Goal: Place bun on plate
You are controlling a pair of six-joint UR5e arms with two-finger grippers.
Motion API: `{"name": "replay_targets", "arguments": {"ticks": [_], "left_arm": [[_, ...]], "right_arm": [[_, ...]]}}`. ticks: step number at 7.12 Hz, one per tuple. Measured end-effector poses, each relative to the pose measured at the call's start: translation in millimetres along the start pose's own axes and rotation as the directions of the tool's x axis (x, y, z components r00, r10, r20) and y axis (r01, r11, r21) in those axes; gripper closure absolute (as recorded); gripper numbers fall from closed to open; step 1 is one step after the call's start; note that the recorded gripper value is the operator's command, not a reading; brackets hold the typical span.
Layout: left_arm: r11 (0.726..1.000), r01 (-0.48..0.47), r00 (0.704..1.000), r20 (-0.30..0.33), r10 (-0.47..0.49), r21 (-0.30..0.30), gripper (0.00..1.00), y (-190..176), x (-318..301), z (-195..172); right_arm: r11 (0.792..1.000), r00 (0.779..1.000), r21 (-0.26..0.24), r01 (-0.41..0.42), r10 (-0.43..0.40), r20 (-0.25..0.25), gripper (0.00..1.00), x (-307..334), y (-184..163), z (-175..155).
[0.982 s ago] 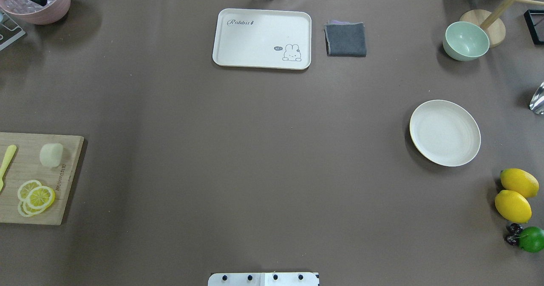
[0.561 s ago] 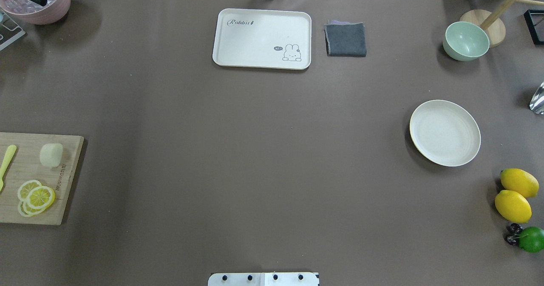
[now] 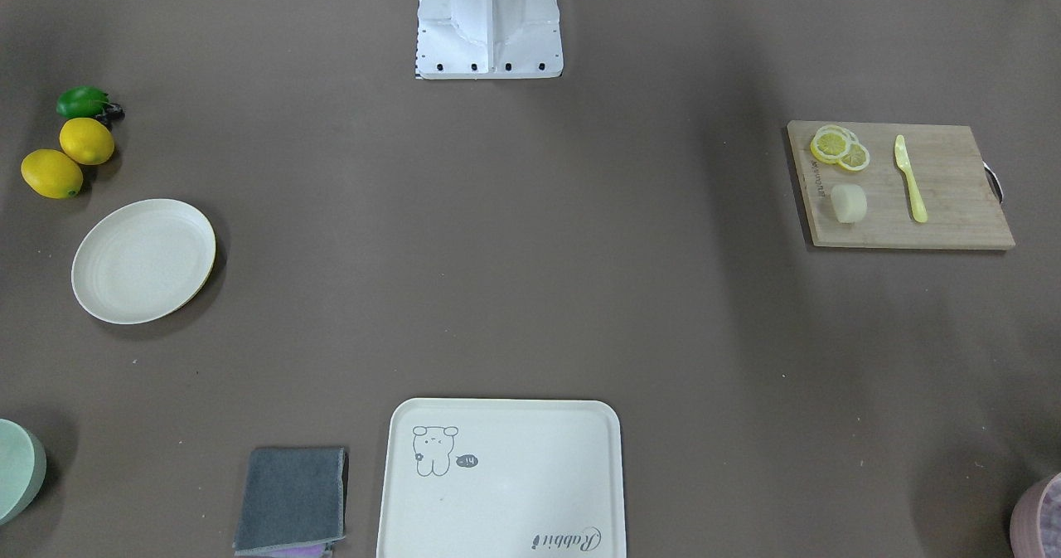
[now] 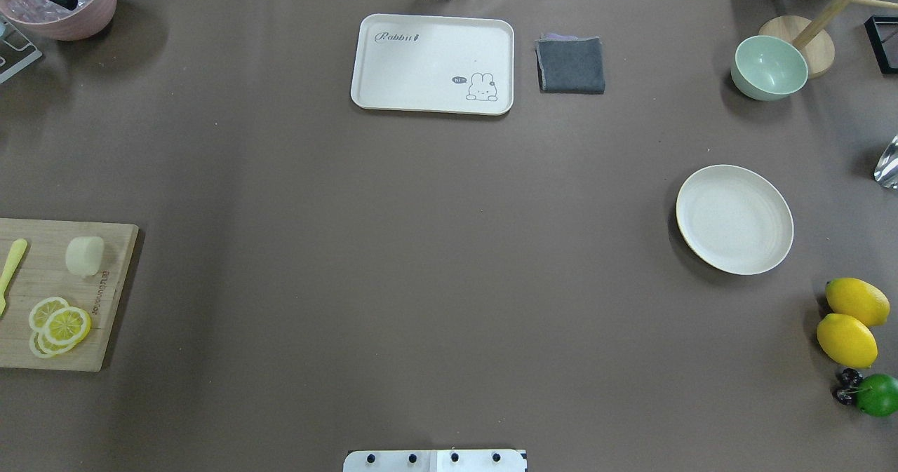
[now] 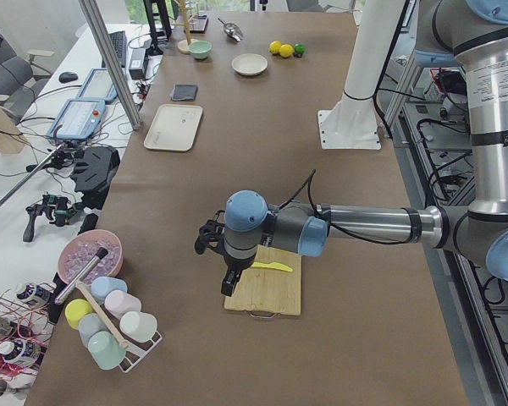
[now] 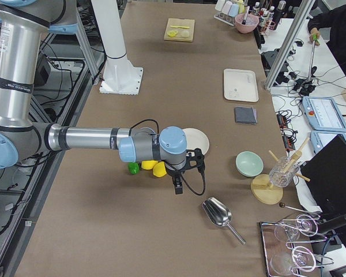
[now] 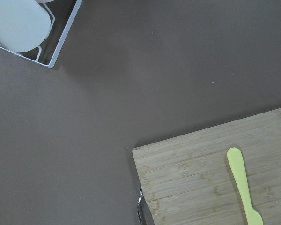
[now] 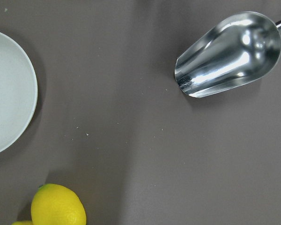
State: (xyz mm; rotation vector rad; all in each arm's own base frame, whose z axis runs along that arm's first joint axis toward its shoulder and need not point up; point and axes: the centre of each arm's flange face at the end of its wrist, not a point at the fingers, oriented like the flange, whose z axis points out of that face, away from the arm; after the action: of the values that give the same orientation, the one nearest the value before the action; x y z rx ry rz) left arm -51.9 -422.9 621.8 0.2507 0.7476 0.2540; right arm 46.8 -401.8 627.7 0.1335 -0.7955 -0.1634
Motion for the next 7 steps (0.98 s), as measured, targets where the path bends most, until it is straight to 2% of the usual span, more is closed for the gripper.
{"name": "replay_targets", "arguments": {"ticks": [7], "left_arm": [[1.000, -0.008, 1.000, 0.000, 0.008, 0.008, 0.03, 2.7, -0.1, 1.3]], "right_arm": [[1.000, 1.000, -0.002, -0.005, 0.005, -0.002, 0.00, 1.1, -1.8, 1.5]]}}
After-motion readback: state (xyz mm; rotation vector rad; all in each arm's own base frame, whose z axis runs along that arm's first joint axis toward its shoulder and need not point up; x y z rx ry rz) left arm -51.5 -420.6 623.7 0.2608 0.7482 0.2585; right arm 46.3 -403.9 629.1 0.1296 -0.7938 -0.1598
